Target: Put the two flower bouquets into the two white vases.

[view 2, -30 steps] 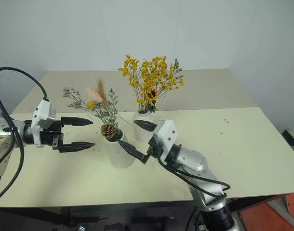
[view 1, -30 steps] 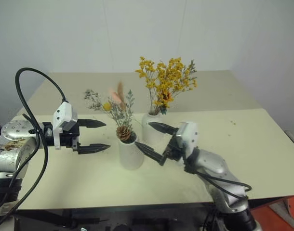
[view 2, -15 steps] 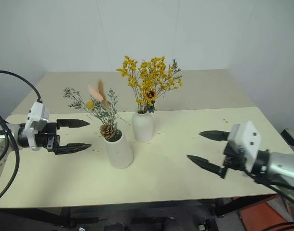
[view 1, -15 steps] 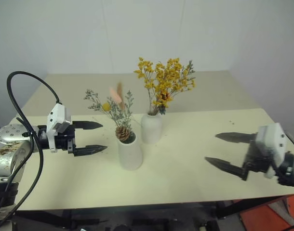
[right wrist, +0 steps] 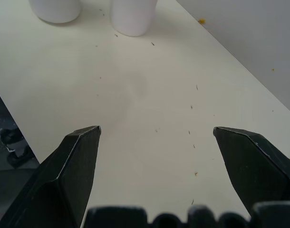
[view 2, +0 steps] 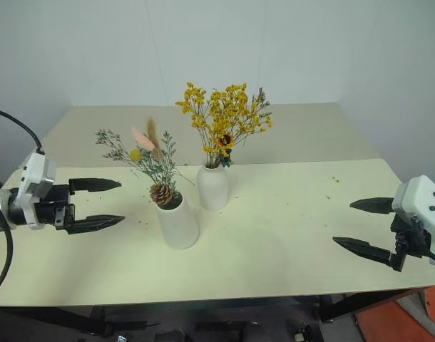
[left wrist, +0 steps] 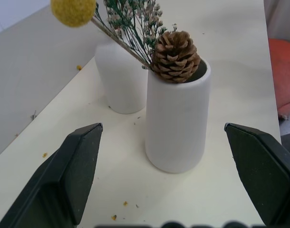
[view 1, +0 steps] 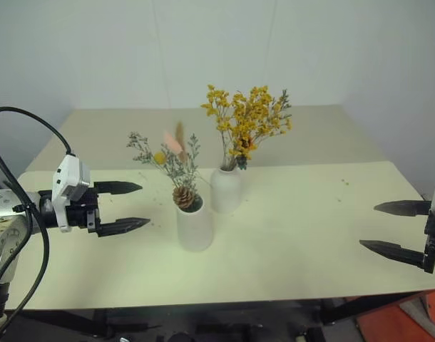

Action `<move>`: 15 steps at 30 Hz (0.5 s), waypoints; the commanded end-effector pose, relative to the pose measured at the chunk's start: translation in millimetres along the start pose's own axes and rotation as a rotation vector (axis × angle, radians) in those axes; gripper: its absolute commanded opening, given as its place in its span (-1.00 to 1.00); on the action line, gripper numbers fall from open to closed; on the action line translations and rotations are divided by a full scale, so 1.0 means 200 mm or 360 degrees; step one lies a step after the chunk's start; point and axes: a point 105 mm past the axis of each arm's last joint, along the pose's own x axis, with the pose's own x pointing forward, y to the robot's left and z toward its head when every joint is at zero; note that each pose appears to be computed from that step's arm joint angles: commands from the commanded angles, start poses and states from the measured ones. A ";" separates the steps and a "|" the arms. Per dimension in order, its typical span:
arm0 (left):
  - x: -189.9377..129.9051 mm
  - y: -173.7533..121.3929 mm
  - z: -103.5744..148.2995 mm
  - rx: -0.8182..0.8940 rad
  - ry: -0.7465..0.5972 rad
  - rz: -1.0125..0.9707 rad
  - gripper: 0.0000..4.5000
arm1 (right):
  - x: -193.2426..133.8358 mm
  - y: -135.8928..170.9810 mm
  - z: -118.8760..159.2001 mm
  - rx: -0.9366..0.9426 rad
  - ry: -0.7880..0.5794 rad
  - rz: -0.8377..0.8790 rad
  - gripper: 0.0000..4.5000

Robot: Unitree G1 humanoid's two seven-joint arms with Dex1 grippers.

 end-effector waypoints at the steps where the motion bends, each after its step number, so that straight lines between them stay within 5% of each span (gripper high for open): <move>1: -0.04 0.01 0.08 0.0073 -0.0006 0.0041 1.00 | -0.01 0.00 0.06 -0.0078 -0.0008 0.0000 0.98; 15: -0.02 -0.02 0.09 0.0056 -0.0011 0.0038 1.00 | 0.00 0.01 0.05 -0.0048 -0.0021 -0.0013 0.98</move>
